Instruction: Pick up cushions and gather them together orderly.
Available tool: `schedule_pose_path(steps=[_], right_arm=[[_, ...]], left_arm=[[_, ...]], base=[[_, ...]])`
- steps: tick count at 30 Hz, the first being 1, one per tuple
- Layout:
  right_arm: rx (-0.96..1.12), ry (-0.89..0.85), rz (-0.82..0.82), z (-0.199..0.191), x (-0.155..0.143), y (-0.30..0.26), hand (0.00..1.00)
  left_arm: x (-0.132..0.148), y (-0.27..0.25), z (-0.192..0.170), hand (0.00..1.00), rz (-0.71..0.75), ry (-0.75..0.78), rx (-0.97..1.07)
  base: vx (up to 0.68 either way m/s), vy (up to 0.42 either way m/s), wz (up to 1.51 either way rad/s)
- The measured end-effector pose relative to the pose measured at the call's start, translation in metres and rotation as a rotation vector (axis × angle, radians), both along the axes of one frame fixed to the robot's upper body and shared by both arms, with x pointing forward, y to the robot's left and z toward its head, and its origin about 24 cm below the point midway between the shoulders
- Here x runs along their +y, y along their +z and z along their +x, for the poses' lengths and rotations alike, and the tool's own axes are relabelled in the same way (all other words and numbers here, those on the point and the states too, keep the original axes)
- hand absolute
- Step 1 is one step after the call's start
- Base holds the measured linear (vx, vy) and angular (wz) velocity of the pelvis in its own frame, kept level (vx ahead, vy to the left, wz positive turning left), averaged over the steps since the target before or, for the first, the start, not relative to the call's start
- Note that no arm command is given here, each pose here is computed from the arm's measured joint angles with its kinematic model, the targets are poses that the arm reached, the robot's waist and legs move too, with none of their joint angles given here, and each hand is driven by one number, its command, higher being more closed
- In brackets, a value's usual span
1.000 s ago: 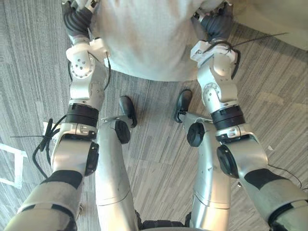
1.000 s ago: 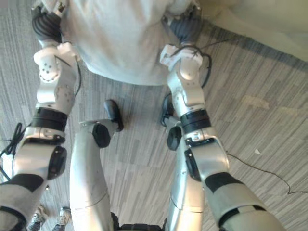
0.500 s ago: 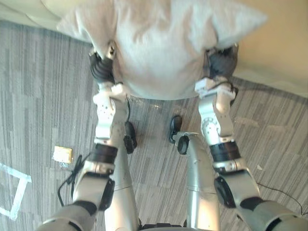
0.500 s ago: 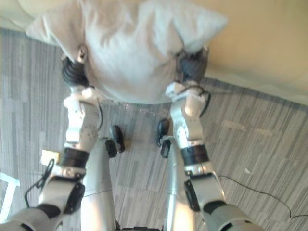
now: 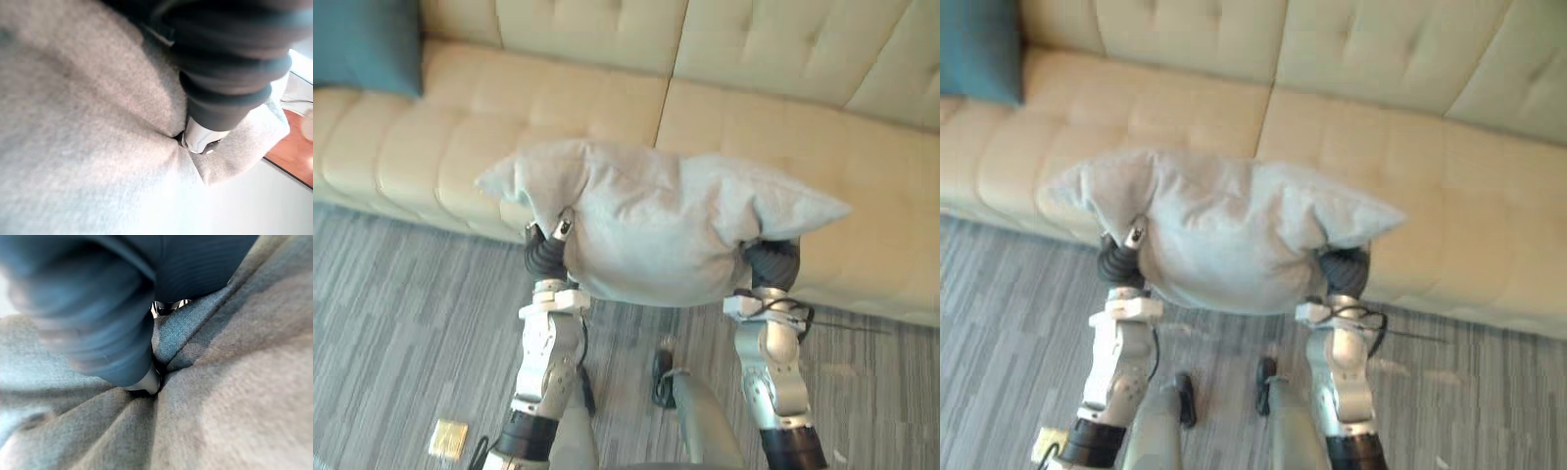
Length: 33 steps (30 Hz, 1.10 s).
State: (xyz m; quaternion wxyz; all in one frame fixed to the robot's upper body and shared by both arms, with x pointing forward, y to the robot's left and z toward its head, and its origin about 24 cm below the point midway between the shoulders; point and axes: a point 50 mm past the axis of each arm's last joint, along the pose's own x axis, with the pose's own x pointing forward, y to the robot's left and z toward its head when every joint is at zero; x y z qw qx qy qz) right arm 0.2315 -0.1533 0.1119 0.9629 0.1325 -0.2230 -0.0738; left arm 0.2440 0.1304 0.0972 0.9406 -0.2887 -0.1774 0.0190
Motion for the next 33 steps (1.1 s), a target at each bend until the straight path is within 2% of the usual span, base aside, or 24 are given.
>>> schedule_pose_path(steps=[17, 26, 33], right_arm=[[0.243, -0.014, -0.108, -0.012, -0.006, -0.051, 1.00], [0.140, -0.015, -0.131, -0.011, -0.008, -0.025, 1.00], [0.258, -0.006, -0.138, -0.004, -0.007, -0.050, 1.00]], left_arm=[[0.002, -0.067, -0.027, 1.00, 0.074, -0.035, 0.303], [-0.008, -0.077, -0.047, 1.00, 0.050, -0.089, 0.360], [-0.001, -0.079, -0.048, 1.00, 0.099, -0.092, 0.369]], base=[[0.09, 0.021, -0.13], [0.11, 0.068, -0.39], [0.41, 0.205, -0.49]])
